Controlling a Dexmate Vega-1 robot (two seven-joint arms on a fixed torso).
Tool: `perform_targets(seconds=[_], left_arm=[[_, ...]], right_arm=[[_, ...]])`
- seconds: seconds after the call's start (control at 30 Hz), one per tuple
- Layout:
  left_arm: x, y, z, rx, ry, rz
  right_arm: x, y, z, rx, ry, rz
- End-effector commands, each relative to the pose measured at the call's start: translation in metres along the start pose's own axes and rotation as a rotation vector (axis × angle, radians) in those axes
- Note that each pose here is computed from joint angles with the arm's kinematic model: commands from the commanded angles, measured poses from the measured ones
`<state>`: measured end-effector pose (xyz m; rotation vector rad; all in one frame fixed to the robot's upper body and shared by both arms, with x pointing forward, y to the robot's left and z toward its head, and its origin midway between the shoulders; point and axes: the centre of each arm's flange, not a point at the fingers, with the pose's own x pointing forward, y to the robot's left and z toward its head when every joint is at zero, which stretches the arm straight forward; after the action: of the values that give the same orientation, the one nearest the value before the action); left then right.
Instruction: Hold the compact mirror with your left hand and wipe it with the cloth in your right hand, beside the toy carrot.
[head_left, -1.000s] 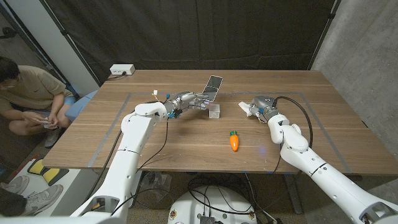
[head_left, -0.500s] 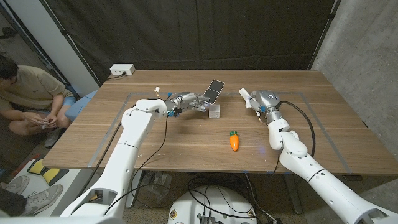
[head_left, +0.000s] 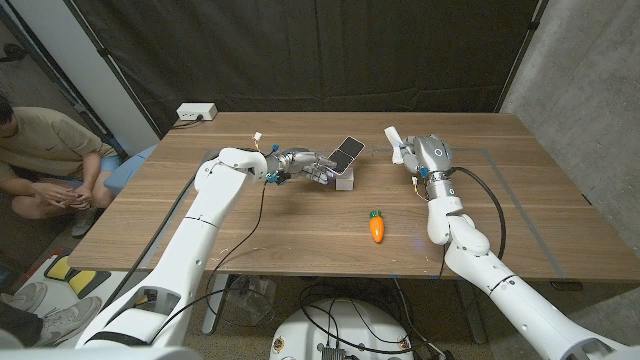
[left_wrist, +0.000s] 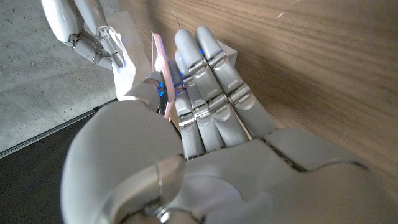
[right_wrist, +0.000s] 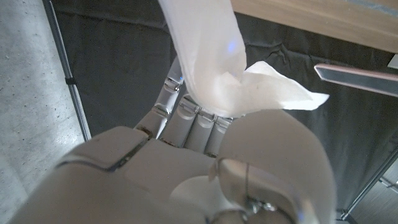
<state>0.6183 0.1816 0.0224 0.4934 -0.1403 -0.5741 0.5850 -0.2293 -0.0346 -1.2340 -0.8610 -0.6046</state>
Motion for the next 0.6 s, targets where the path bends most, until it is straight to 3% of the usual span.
perform_targets(seconds=[0.03, 0.37, 0.6], left_arm=[[0.004, 0.005, 0.012, 0.085, 0.001, -0.066], [0.01, 0.003, 0.022, 0.123, -0.085, -0.172], [0.012, 0.002, 0.028, 0.131, -0.134, -0.219]], right_arm=[[0.0, -0.008, 0.011, 0.079, -0.023, -0.108], [-0.003, -0.012, 0.024, 0.089, -0.029, -0.16], [-0.006, -0.01, 0.029, 0.074, -0.05, -0.148]])
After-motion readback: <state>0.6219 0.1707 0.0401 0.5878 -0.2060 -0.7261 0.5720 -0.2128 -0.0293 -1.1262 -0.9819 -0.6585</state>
